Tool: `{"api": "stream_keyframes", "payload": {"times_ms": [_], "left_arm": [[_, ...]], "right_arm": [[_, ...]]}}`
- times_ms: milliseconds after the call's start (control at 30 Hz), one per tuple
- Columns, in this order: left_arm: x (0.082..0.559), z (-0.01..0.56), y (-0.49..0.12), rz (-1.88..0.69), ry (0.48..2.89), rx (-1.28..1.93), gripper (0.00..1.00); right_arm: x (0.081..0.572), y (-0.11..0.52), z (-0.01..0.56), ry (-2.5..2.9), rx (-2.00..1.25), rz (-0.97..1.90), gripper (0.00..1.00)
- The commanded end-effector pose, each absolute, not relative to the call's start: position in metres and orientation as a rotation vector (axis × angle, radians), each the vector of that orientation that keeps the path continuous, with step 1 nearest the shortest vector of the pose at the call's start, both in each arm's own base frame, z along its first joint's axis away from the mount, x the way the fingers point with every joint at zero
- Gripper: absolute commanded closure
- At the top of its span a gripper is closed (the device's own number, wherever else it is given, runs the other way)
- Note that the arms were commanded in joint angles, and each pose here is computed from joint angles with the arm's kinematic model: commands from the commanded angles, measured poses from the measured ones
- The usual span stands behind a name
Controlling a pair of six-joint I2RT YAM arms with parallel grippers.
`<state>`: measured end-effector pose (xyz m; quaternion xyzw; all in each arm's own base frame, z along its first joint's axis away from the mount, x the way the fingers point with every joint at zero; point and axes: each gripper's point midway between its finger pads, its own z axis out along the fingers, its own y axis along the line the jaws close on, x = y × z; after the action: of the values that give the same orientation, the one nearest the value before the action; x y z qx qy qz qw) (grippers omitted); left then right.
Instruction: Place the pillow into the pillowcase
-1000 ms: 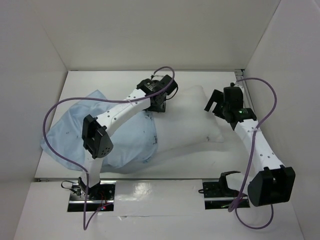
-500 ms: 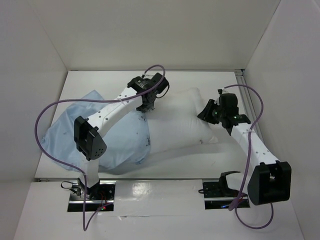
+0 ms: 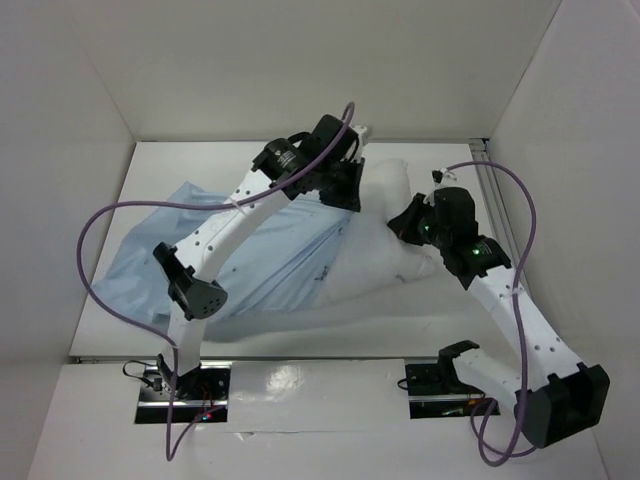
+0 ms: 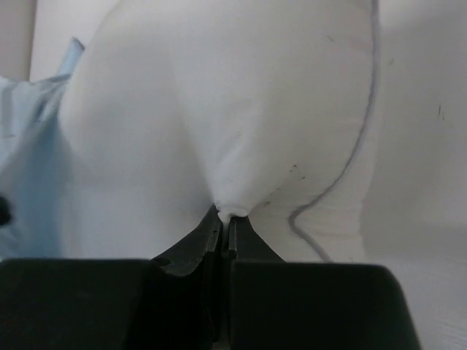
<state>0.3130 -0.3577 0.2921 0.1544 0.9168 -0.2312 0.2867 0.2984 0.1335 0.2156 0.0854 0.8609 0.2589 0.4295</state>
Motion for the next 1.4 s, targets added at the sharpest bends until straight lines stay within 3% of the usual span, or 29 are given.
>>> {"api": "stream_keyframes", "payload": {"times_ms": [0,100,267,433,467,500,633,667,700,767,833,967,1100,1200,1367], "left_arm": [[0.267,0.382,-0.467,-1.329,2.11,0.701,1.0],[0.261,0.399,-0.487,-1.503,2.017,0.722,1.0],[0.305,0.365,-0.466,-1.34,2.091,0.642,1.0],[0.354,0.342,-0.43,-1.146,2.171,0.526,1.0],[0.36,0.338,-0.423,-1.103,2.179,0.526,0.93],[0.36,0.338,-0.418,-1.073,2.179,0.531,0.7],[0.355,0.326,-0.38,-0.855,2.235,0.519,0.23],[0.351,0.313,-0.365,-0.772,2.287,0.509,0.17],[0.346,0.329,-0.345,-0.703,2.263,0.48,0.13],[0.351,0.313,-0.299,-0.44,2.299,0.365,0.08],[0.344,0.335,-0.243,-0.242,2.227,0.195,0.08],[0.31,0.329,-0.164,-0.036,2.171,-0.093,0.15],[0.271,0.247,-0.131,0.019,2.25,-0.18,0.18],[0.261,0.194,-0.148,-0.091,2.306,-0.156,0.13],[0.268,0.156,-0.157,-0.112,2.288,-0.152,0.08]], "right_arm": [[0.284,0.172,0.29,1.964,0.176,0.826,1.0],[0.271,0.17,0.283,1.955,0.289,0.754,1.0],[0.252,0.147,0.211,2.038,0.515,0.612,1.0],[0.232,0.154,0.154,2.103,0.621,0.687,1.0],[0.227,0.158,0.143,2.127,0.623,0.701,1.0],[0.23,0.16,0.148,2.106,0.622,0.721,1.0],[0.235,0.158,0.155,2.123,0.57,0.647,0.99],[0.237,0.156,0.155,2.14,0.513,0.588,0.92],[0.241,0.155,0.172,2.124,0.481,0.572,0.63],[0.245,0.153,0.181,2.144,0.403,0.502,0.28],[0.246,0.15,0.2,2.146,0.365,0.465,0.09],[0.249,0.144,0.226,2.131,0.304,0.407,0.0],[0.252,0.145,0.246,2.114,0.278,0.407,0.0],[0.255,0.149,0.244,2.129,0.259,0.41,0.0],[0.257,0.154,0.239,2.152,0.239,0.426,0.0]]}}
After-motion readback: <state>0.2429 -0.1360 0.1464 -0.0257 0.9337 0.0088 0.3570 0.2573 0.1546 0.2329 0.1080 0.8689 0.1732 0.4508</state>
